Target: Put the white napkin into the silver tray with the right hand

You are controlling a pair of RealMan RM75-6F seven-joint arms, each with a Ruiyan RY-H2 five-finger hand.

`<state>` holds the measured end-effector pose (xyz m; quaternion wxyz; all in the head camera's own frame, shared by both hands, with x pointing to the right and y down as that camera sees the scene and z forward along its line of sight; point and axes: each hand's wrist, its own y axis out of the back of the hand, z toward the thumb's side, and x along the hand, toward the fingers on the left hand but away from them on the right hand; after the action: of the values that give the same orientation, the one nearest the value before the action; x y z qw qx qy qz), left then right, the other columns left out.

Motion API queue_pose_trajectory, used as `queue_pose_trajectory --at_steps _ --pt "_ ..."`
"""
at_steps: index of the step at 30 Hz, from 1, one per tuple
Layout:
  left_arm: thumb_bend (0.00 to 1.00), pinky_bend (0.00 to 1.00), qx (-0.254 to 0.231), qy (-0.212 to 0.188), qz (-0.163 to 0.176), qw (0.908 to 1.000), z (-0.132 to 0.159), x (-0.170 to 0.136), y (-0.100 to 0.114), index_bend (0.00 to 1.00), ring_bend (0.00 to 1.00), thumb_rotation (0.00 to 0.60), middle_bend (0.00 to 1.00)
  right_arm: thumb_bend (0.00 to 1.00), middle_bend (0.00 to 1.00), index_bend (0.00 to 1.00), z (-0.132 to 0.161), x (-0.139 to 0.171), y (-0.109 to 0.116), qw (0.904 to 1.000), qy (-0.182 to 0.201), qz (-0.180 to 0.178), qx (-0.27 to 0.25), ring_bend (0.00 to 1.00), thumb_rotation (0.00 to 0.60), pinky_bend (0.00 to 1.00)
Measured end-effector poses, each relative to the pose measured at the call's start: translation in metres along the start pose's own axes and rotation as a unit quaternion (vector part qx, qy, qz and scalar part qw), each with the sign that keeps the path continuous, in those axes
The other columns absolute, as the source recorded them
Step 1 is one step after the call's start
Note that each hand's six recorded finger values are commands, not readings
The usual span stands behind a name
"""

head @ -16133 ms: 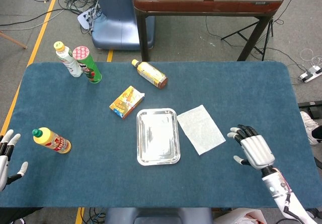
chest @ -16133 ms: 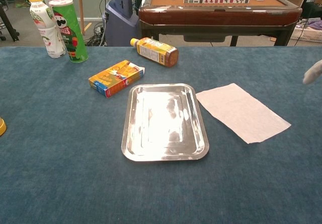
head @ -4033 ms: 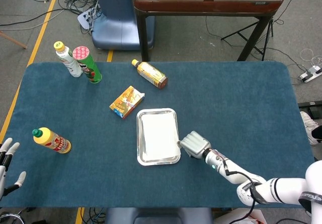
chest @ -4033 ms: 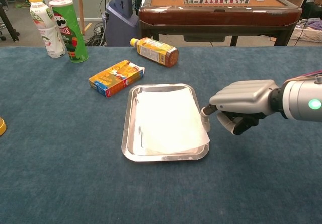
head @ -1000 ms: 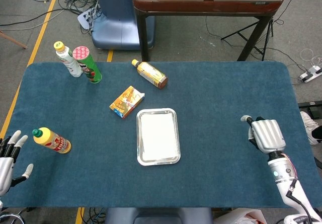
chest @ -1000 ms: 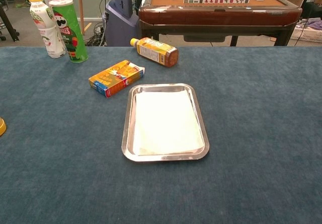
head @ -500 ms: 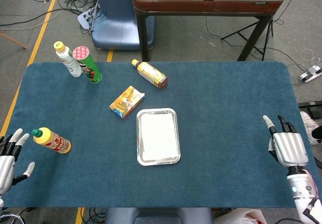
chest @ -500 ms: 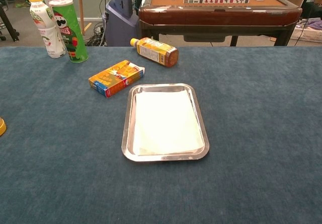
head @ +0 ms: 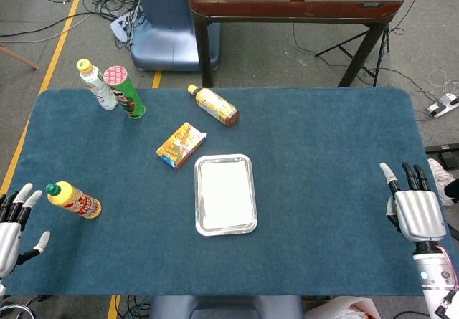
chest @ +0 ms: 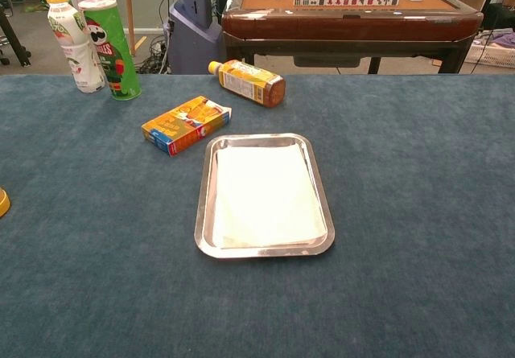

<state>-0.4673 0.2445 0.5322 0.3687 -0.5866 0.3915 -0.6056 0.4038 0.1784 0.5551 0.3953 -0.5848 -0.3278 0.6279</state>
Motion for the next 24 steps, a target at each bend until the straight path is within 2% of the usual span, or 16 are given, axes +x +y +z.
queue_pose_trajectory --at_steps 5,11,17,24 --pt "0.29 0.00 -0.001 0.003 0.001 1.0000 -0.001 -0.001 0.000 0.11 0.01 0.600 0.03 0.00 0.00 0.00 0.001 0.000 0.000 1.0000 0.003 -0.001 0.009 0.00 0.600 0.00" --pt "0.29 0.00 -0.002 0.003 0.003 1.0000 -0.002 -0.002 0.001 0.11 0.01 0.600 0.03 0.00 0.00 0.00 0.005 -0.001 -0.003 0.9998 0.009 -0.005 -0.016 0.00 0.600 0.00" --pt "0.29 0.00 -0.001 0.003 0.003 1.0000 -0.002 -0.003 0.001 0.11 0.01 0.600 0.03 0.00 0.00 0.00 0.006 -0.002 -0.003 0.9998 0.007 -0.007 -0.018 0.00 0.600 0.00" --pt "0.29 0.00 -0.001 0.004 0.003 1.0000 -0.003 -0.003 0.002 0.11 0.01 0.600 0.03 0.00 0.00 0.00 0.010 -0.002 -0.004 0.9998 0.012 -0.017 0.001 0.00 0.600 0.00"
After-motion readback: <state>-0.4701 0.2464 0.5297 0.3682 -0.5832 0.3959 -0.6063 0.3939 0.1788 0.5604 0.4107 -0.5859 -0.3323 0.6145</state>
